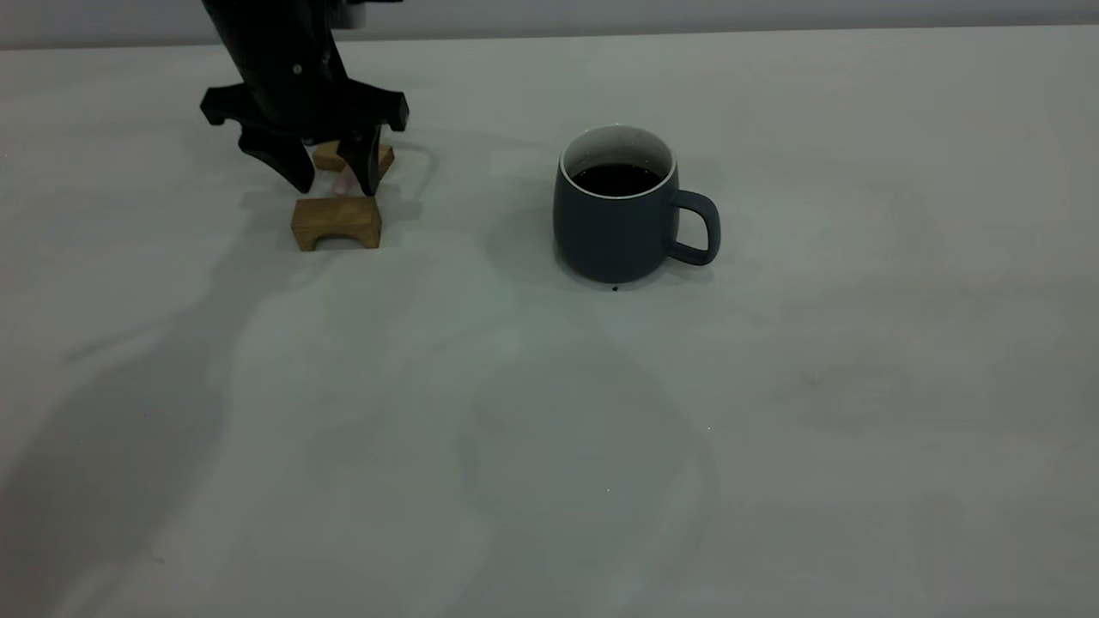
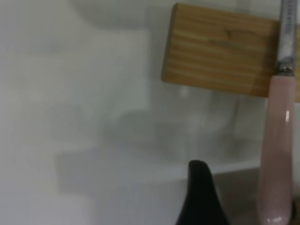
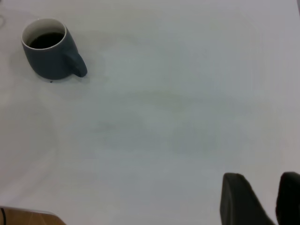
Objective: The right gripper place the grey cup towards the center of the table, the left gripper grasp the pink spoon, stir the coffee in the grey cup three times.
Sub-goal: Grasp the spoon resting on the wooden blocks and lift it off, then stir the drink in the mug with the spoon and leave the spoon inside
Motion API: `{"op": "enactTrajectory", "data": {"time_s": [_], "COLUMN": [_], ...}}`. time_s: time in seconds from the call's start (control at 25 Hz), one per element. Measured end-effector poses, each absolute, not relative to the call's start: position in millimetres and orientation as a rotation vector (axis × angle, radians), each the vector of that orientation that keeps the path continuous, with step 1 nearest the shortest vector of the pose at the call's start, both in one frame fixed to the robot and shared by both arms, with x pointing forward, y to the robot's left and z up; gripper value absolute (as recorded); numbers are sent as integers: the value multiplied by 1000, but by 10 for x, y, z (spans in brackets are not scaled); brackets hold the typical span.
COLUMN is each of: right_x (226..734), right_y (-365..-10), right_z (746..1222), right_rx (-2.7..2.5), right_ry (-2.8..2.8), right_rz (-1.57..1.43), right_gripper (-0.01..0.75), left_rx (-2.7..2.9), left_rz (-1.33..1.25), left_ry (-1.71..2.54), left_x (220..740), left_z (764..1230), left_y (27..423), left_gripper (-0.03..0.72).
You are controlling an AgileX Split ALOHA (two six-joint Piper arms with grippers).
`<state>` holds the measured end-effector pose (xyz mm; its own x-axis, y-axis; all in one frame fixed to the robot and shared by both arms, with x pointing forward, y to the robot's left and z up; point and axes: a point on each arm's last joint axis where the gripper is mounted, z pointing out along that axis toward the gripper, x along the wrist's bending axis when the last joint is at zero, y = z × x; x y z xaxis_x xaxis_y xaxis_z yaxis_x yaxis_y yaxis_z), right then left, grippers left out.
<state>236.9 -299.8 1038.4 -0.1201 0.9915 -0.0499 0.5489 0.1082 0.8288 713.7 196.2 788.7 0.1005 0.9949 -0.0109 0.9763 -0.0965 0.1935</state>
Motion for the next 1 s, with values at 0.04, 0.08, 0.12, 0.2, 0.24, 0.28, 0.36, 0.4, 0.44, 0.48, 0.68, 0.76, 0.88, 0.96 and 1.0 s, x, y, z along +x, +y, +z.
{"op": "enactTrajectory", "data": {"time_s": [0.04,0.08,0.12,0.2,0.24,0.28,0.36,0.4,0.44,0.48,0.68,0.76,0.88,0.96,1.0], "right_x": [2369,2369,2369,2369,2369,2369,2369,2369,2369,2369,2369,2369,2369,2369,2369], "right_y": [-2998,-2998,-2998,-2998,-2998,-2998,-2998,-2998,-2998,-2998,-2998,-2998,-2998,-2998,-2998], "right_z": [10384,10384,10384,10384,10384,10384,10384,10384,10384,10384,10384,10384,10384,10384,10384], "right_rx": [1509,1509,1509,1509,1509,1509,1509,1509,1509,1509,1509,1509,1509,1509,1509], "right_ry": [1749,1749,1749,1749,1749,1749,1749,1749,1749,1749,1749,1749,1749,1749,1749], "right_rz": [883,883,883,883,883,883,883,883,883,883,883,883,883,883,883], "right_gripper": [238,238,238,238,238,238,238,238,238,238,238,238,238,238,238], "left_rx": [2214,2216,2214,2211,2208,2208,2201,2204,2208,2215,2274,2312,2283,2169,2103], "left_rz": [182,180,180,184,188,188,180,178,173,164,152,131,124,141,103], "left_ry": [2004,2005,2005,2002,1999,1999,2004,2005,2009,2015,2022,2044,2050,2012,2016], "left_x": [7134,7131,7133,7143,7151,7152,7150,7148,7148,7156,7330,7371,7436,7498,7499], "left_z": [7872,7860,7853,7854,7859,7860,7860,7861,7869,7890,8327,8623,9146,9442,9534], "left_y": [1963,1963,1962,1960,1958,1958,1954,1954,1955,1953,1931,1933,1906,1848,1808], "left_gripper": [570,555,542,494,458,422,307,242,189,169,170,170,170,170,170]}}
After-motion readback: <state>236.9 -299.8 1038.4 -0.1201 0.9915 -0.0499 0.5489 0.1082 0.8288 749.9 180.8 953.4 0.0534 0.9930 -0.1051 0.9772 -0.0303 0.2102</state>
